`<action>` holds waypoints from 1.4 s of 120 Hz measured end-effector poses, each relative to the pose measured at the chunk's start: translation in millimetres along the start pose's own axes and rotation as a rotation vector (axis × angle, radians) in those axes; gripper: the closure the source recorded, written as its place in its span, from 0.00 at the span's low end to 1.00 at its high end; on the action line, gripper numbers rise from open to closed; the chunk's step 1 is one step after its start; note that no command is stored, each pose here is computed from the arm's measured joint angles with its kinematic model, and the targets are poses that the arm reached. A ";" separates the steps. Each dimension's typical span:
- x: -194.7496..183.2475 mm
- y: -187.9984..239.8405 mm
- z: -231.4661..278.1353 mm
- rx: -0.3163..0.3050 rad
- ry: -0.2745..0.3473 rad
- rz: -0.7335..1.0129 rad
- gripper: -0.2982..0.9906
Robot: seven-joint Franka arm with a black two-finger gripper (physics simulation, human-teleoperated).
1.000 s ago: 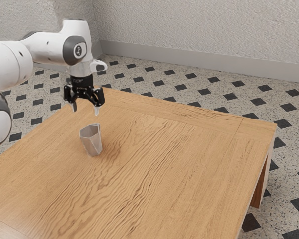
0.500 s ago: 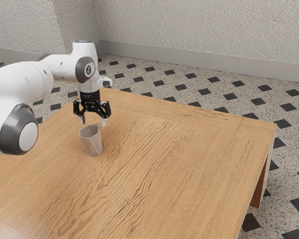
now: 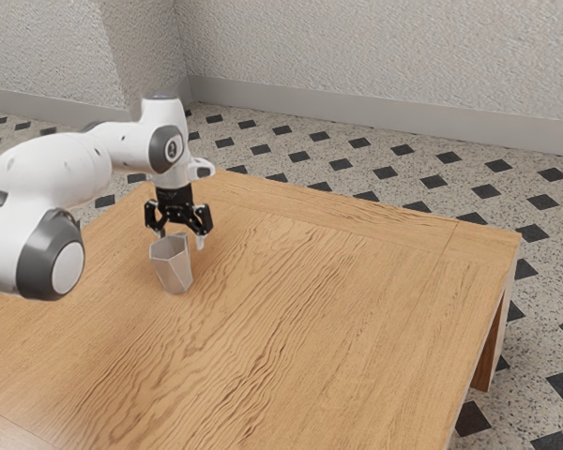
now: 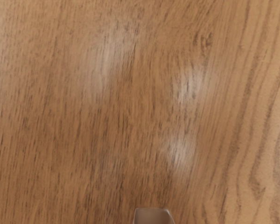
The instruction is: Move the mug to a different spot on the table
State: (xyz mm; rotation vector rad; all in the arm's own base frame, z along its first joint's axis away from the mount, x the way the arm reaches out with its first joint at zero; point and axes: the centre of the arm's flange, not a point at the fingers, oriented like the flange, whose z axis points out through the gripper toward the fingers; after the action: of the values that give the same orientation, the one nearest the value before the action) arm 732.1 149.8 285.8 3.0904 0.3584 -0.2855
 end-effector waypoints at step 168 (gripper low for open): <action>-15.0 -0.2 -11.3 -0.047 -0.123 0.009 0.71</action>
State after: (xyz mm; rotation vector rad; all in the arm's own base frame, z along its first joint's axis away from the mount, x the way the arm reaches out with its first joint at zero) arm 719.8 147.1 299.6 3.0092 0.3416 -0.4574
